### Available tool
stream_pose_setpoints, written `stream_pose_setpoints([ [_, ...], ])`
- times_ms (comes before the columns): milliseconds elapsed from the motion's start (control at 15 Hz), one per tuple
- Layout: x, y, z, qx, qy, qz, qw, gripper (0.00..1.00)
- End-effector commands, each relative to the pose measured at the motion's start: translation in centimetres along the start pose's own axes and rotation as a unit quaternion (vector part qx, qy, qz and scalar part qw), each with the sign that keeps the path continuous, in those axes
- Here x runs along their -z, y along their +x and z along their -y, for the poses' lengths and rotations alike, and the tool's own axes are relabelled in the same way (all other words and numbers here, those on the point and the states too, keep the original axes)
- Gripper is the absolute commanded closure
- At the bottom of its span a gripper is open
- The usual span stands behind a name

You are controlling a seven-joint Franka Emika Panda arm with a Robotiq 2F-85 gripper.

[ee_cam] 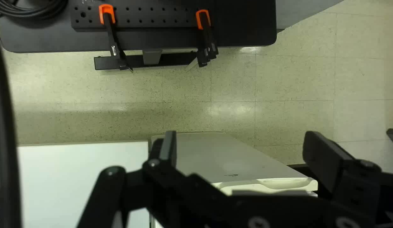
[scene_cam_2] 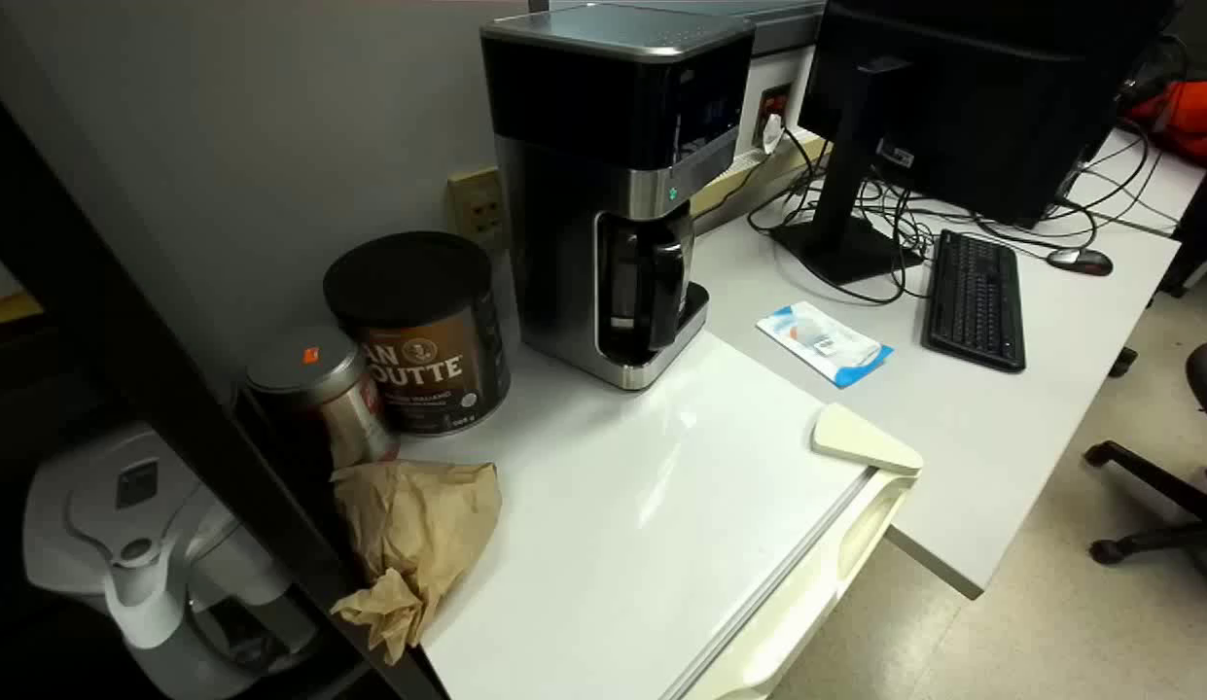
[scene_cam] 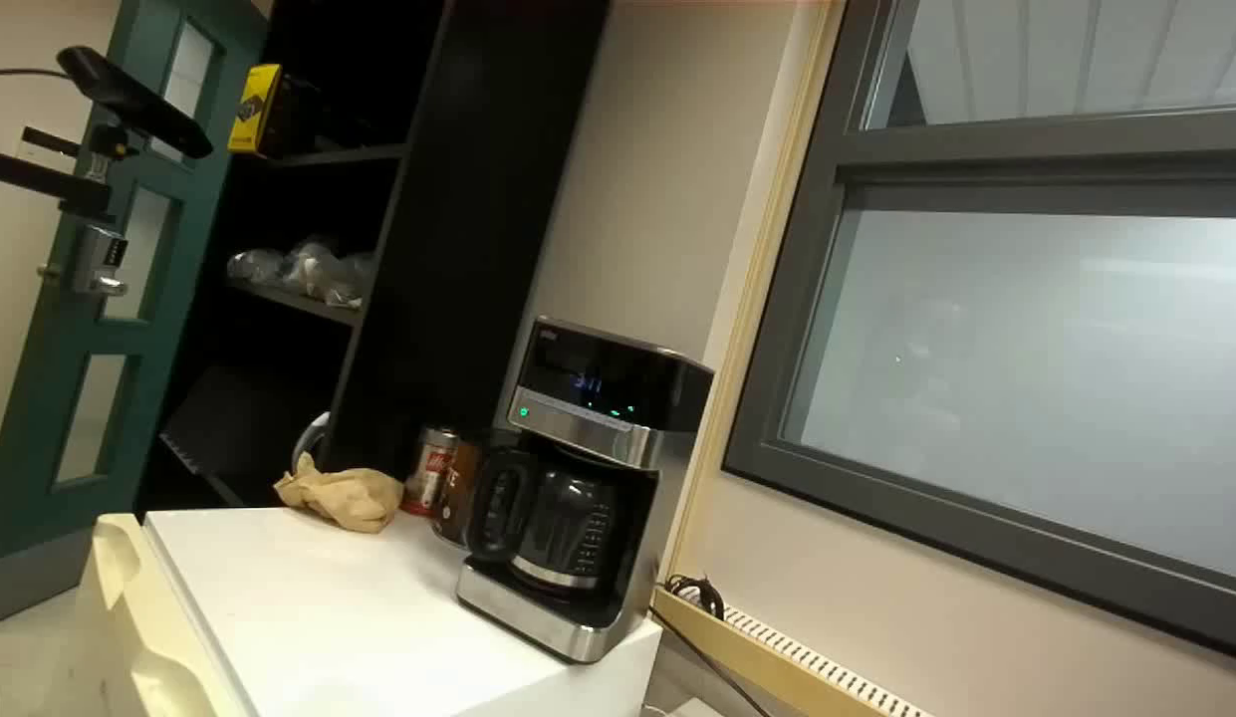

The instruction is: Press the button on the right side of the coffee machine

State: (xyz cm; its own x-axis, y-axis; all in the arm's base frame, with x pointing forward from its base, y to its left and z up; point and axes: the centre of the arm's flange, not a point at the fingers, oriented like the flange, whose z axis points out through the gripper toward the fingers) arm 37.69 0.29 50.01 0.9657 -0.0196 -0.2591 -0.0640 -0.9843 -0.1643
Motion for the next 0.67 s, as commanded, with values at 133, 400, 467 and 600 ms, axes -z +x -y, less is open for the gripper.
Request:
stream_pose_setpoints([
  [133, 0.0, 0.0, 0.0, 0.0, 0.0, 0.0, 1.0, 0.0],
  [400, 0.0, 0.0, 0.0, 0.0, 0.0, 0.0, 1.0, 0.0],
  [467, 0.0, 0.4, 0.0, 0.002, -0.006, -0.004, 1.0, 0.0],
  [600, 0.1, 1.2, 0.0, 0.007, -0.015, -0.005, 0.9998, 0.0],
])
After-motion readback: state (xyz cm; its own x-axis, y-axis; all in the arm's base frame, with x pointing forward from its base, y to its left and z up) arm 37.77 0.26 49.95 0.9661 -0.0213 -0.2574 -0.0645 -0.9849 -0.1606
